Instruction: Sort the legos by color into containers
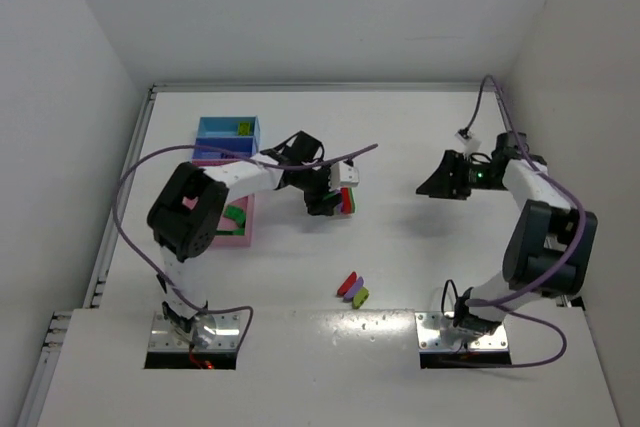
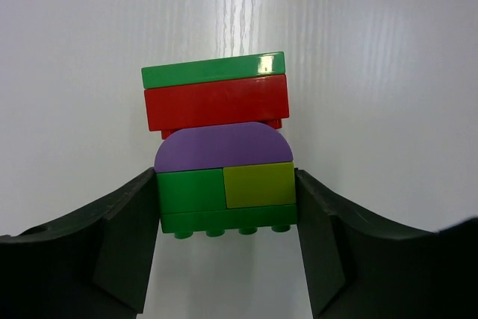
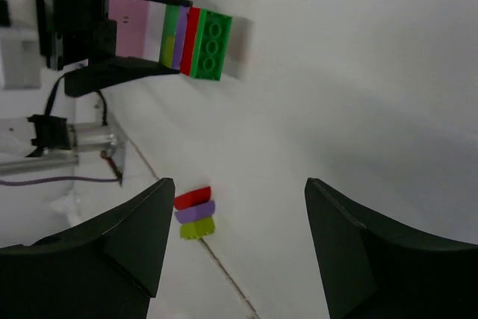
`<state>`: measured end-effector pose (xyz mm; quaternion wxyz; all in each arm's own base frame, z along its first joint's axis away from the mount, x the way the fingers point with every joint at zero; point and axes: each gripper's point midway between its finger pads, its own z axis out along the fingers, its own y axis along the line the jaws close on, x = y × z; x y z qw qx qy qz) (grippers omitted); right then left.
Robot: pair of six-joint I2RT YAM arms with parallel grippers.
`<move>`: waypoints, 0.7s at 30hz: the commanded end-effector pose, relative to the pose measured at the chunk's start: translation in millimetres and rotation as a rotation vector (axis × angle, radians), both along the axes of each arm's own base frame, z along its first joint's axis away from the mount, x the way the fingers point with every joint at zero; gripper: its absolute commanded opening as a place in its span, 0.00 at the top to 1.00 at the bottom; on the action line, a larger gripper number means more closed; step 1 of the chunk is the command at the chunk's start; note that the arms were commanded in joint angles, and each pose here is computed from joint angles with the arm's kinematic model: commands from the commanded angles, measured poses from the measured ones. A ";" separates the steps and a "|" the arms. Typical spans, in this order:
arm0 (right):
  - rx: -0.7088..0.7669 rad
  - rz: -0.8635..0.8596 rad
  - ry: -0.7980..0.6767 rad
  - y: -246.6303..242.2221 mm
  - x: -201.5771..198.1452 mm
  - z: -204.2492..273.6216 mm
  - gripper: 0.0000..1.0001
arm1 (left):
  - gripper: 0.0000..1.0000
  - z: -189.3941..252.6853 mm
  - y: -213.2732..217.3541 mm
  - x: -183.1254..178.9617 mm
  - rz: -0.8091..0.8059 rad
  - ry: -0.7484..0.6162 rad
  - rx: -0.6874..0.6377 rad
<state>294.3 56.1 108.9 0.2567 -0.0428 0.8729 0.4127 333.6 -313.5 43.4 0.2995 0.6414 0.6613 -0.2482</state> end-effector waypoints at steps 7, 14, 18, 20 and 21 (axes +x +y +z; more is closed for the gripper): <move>0.296 0.349 -0.004 103.1 25.4 42.8 0.29 | 0.65 134.1 -22.0 -24.8 0.148 -0.127 -0.262; 0.372 0.529 -0.036 151.2 12.6 61.7 0.29 | 0.65 150.3 -24.2 -38.7 0.135 -0.124 -0.294; 0.417 0.567 -0.050 155.4 4.2 70.8 0.29 | 0.65 150.3 -24.3 -38.7 0.134 -0.124 -0.294; 0.429 0.575 -0.054 155.5 1.7 72.4 0.29 | 0.65 144.8 -26.4 -41.9 0.120 -0.118 -0.280; 0.428 0.577 -0.064 155.4 0.9 75.6 0.29 | 0.65 140.3 -26.9 -41.3 0.121 -0.111 -0.272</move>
